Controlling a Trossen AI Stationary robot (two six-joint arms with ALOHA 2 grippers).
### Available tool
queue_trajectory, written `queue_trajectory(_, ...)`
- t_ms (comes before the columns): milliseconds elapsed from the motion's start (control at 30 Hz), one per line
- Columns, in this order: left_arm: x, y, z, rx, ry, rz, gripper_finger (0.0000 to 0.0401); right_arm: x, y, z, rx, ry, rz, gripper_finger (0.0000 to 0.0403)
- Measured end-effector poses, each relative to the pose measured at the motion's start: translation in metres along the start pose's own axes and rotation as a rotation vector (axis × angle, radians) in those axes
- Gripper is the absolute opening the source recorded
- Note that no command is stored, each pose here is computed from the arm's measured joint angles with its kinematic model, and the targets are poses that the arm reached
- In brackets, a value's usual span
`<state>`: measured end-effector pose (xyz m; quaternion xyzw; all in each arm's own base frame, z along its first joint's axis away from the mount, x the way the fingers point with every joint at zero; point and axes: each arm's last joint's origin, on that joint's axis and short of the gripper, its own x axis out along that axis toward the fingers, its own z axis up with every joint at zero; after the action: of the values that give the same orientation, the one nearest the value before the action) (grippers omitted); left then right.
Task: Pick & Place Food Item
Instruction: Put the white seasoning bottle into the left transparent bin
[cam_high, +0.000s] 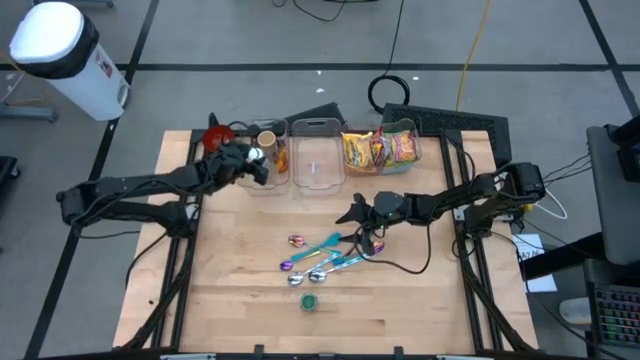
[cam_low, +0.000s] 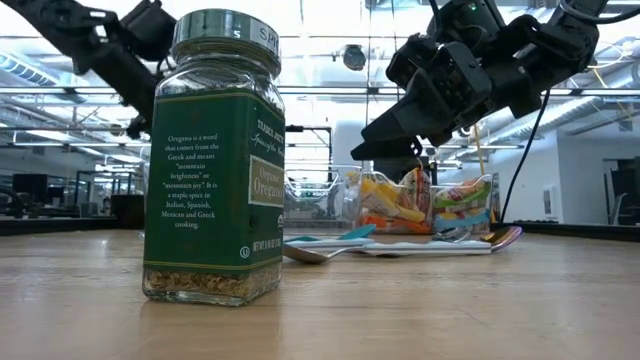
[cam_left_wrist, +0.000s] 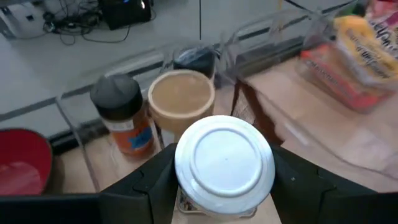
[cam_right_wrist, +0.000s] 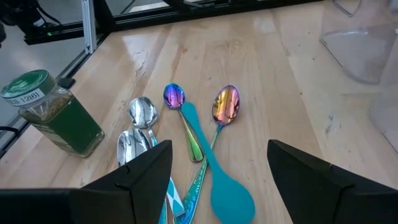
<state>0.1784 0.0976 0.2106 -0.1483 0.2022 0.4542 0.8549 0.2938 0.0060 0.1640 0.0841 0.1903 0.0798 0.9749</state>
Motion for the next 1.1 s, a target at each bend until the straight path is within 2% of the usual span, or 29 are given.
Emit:
queue_trajectory(267, 0.014, 0.011, -0.018, -0.039, 0.047, 0.041, 0.0209, 0.000, 0.000, 0.000, 0.000, 0.002, -0.002, 0.0254)
queue_trajectory(500, 0.023, 0.017, -0.025, -0.059, 0.069, 0.101, 0.0209, 0.000, 0.000, 0.000, 0.000, 0.002, -0.002, 0.0254)
queue_trajectory(900, 0.036, 0.016, -0.027, -0.072, 0.074, 0.113, 0.0212, 0.000, 0.000, 0.000, 0.000, 0.002, -0.002, 0.0254)
queue_trajectory(1100, 0.036, 0.017, -0.030, -0.053, 0.091, 0.113, 0.0330, 0.000, 0.000, 0.000, 0.000, 0.002, -0.002, 0.0254)
